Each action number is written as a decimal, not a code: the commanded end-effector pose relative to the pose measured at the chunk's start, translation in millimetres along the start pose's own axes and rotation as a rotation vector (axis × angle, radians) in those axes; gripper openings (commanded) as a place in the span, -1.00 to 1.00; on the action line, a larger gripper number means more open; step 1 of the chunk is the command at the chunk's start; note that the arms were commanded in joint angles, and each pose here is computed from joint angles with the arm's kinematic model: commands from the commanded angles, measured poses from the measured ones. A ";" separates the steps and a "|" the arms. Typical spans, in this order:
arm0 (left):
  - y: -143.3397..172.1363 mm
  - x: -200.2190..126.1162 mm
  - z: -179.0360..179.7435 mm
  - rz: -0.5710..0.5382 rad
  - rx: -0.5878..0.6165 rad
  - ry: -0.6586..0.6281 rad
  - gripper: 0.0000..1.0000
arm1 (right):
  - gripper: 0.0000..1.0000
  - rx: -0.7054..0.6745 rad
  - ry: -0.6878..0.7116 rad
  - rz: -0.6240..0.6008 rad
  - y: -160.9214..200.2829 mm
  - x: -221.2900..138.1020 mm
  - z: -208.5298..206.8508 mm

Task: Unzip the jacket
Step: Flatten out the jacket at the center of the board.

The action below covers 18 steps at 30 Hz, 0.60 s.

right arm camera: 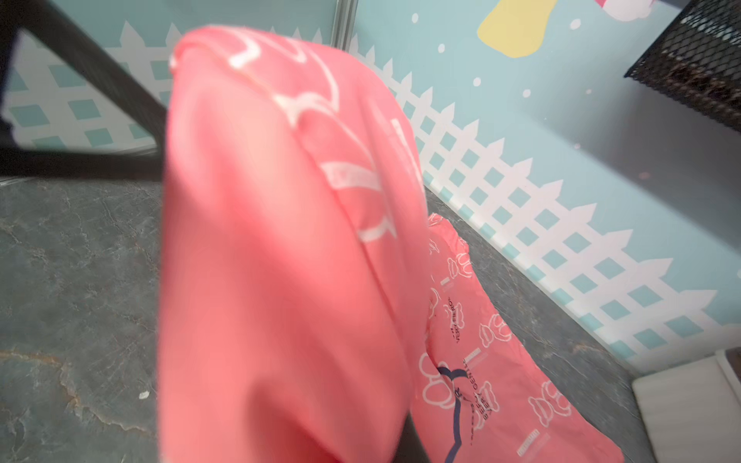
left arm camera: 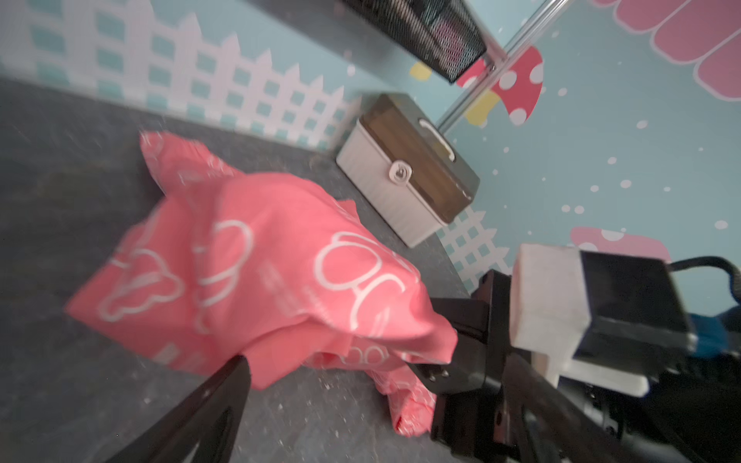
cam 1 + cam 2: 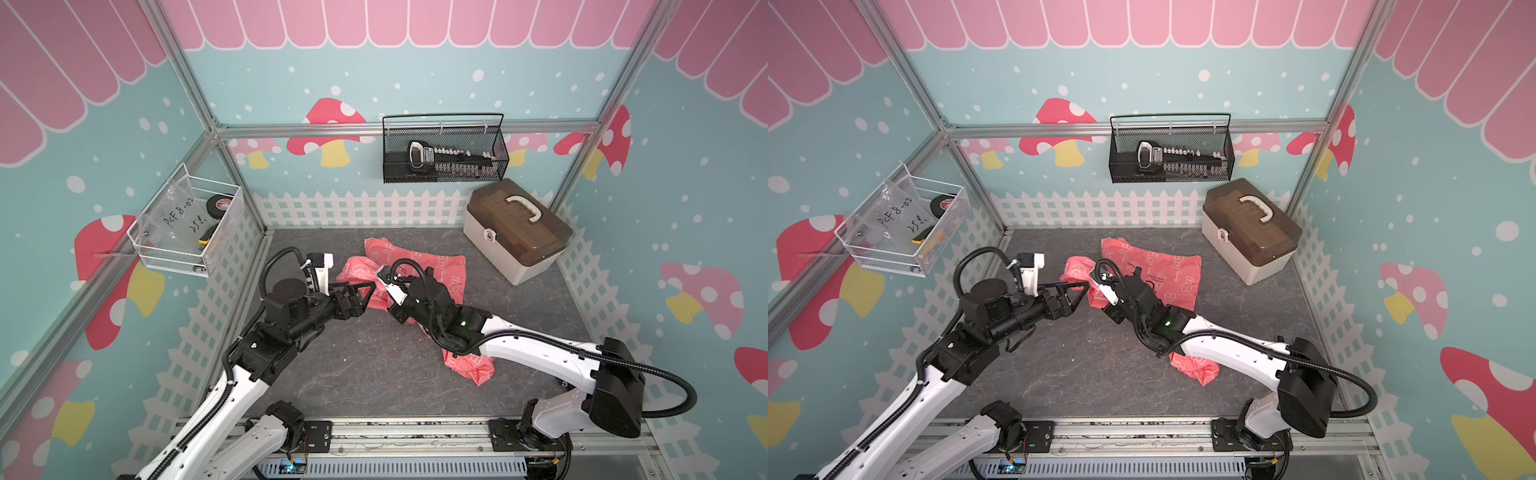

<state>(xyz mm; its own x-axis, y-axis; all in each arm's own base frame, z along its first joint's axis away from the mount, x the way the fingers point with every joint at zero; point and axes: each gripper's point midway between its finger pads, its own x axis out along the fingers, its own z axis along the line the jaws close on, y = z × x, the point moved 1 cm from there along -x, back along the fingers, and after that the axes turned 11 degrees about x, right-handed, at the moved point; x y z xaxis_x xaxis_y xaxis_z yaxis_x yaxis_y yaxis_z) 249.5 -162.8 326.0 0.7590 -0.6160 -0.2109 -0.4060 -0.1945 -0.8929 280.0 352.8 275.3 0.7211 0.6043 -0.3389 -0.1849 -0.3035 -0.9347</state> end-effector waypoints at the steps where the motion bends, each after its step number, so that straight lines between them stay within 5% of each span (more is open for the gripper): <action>1: 1.4 -14.8 30.8 -0.114 0.194 -0.169 0.99 | -1.00 -0.033 0.048 -0.028 -18.8 -33.8 -18.7; 4: 14.8 -14.7 34.9 -0.197 0.277 -0.142 0.99 | -1.00 -0.024 0.060 -0.068 -38.5 -63.1 -30.0; 7: 21.4 -7.3 5.5 -0.232 0.338 0.059 0.99 | -1.00 -0.004 0.078 -0.131 -59.2 -92.0 -41.0; 14: 54.2 37.1 -7.4 -0.083 0.372 0.205 0.99 | -1.00 0.010 0.157 -0.271 -107.0 -148.5 -68.8; 18: 81.2 53.5 -25.0 -0.041 0.493 0.245 0.99 | -1.00 0.010 0.157 -0.339 -131.1 -174.0 -75.1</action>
<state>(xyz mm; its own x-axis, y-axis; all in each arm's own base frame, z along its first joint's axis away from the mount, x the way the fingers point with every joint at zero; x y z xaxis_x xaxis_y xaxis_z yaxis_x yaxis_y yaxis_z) 252.6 -211.7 238.1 0.6467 -0.7386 -0.1901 -0.1961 0.0799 -0.9773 235.4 248.4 426.5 0.8223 0.5620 -0.0891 -0.0034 -0.1517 -0.9884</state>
